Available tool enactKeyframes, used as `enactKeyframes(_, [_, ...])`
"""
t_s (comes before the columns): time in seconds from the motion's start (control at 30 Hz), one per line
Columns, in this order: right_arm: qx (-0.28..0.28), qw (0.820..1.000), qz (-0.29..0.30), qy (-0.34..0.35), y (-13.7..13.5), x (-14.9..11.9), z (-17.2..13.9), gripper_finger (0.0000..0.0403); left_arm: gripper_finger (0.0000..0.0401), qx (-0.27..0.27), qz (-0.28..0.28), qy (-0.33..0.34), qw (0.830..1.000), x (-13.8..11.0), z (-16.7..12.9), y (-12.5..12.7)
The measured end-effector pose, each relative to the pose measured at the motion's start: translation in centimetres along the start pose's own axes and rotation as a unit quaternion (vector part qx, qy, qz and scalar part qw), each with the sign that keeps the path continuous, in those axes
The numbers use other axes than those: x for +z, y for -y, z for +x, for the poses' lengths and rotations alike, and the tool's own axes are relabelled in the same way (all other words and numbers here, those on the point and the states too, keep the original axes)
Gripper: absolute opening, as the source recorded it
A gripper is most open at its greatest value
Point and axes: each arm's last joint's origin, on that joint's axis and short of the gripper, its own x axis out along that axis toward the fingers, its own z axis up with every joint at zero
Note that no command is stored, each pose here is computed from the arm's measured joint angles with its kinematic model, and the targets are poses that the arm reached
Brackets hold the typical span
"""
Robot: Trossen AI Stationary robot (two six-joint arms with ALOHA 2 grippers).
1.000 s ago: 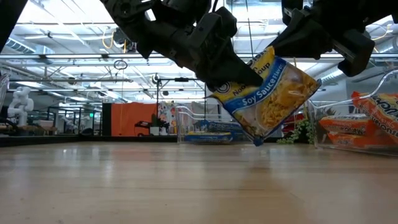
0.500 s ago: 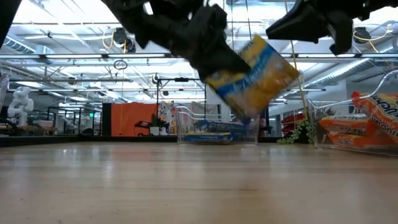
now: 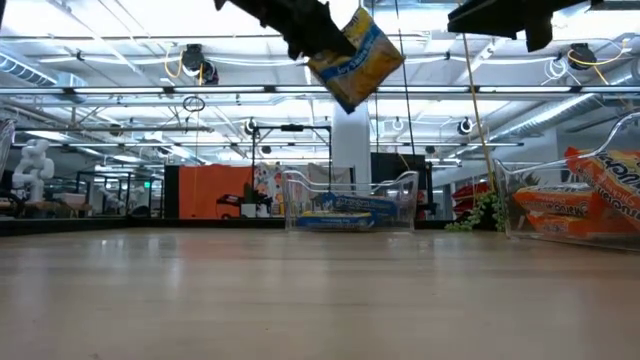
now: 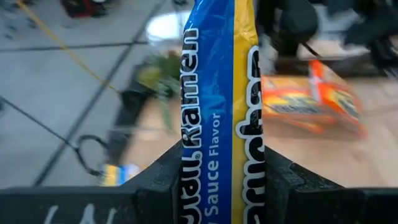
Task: Sort Maruchan noodles
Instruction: Put the blue noodle pack into the top transparent bin
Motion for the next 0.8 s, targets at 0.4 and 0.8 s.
enactKeyframes(0.4, [0.07, 0.997, -0.003, 0.014, 0.6, -1.2, -1.0, 0.0062, 0.0134, 0.122, -0.041, 0.052, 0.99, 1.7, 0.8, -10.2])
enactKeyframes(0.8, [0.097, 0.994, 0.025, -0.034, 0.6, -2.9, -1.7, 0.0024, 0.0134, 0.132, -0.176, 0.108, 0.969, -3.0, 8.1, -13.6])
